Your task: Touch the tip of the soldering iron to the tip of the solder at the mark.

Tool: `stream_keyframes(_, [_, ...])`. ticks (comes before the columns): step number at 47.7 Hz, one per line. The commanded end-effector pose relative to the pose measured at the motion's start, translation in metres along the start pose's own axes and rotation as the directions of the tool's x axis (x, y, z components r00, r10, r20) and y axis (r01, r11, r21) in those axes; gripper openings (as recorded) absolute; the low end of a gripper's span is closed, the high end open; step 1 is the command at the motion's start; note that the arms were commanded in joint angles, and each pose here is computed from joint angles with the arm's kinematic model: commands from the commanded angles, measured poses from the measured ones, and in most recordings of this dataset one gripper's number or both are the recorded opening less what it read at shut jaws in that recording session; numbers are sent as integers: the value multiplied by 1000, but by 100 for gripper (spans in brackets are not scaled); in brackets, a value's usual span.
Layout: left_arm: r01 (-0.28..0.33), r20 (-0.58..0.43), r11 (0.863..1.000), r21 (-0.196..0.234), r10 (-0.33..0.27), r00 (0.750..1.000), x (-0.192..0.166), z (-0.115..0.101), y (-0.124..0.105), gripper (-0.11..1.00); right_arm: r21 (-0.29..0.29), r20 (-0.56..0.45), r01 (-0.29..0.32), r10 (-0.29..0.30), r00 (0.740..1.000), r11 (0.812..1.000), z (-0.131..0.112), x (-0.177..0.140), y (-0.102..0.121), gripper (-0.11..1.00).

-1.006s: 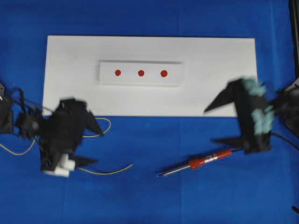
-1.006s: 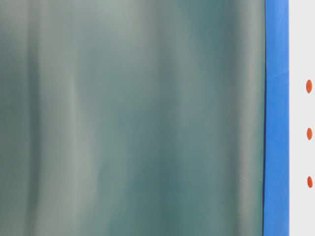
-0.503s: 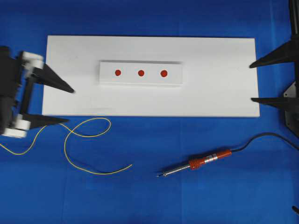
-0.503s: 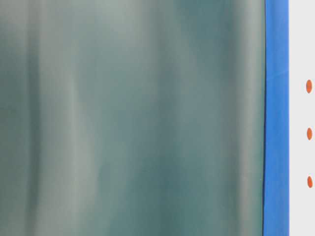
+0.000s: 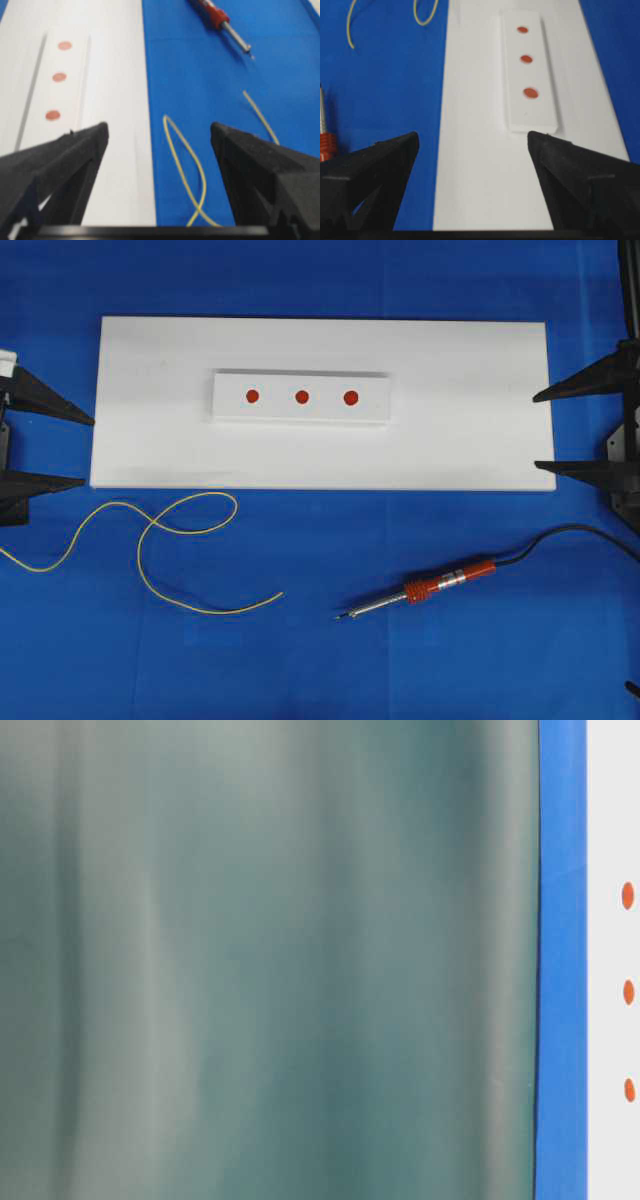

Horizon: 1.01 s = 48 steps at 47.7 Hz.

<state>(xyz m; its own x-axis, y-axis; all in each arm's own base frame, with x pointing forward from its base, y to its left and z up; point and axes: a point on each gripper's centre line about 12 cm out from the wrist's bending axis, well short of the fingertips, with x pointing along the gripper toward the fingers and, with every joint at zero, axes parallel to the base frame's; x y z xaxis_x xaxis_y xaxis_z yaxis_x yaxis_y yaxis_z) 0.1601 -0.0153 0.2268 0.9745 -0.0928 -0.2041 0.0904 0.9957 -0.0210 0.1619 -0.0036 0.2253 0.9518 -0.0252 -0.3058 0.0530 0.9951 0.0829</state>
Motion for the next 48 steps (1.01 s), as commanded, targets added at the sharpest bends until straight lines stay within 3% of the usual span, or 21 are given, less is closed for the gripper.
stream_keyframes(1, [-3, 14, 1000, -2, 3, 1000, -2, -1, 1, 78, 12, 25, -8, 7, 1000, 1000, 1, 5, 1, 88])
stream_keyframes(48, [-18, -1, 1000, -13, 18, 1000, -5, -3, 3, 78, 12, 21, -8, 7, 1000, 1000, -1, 8, 0, 88])
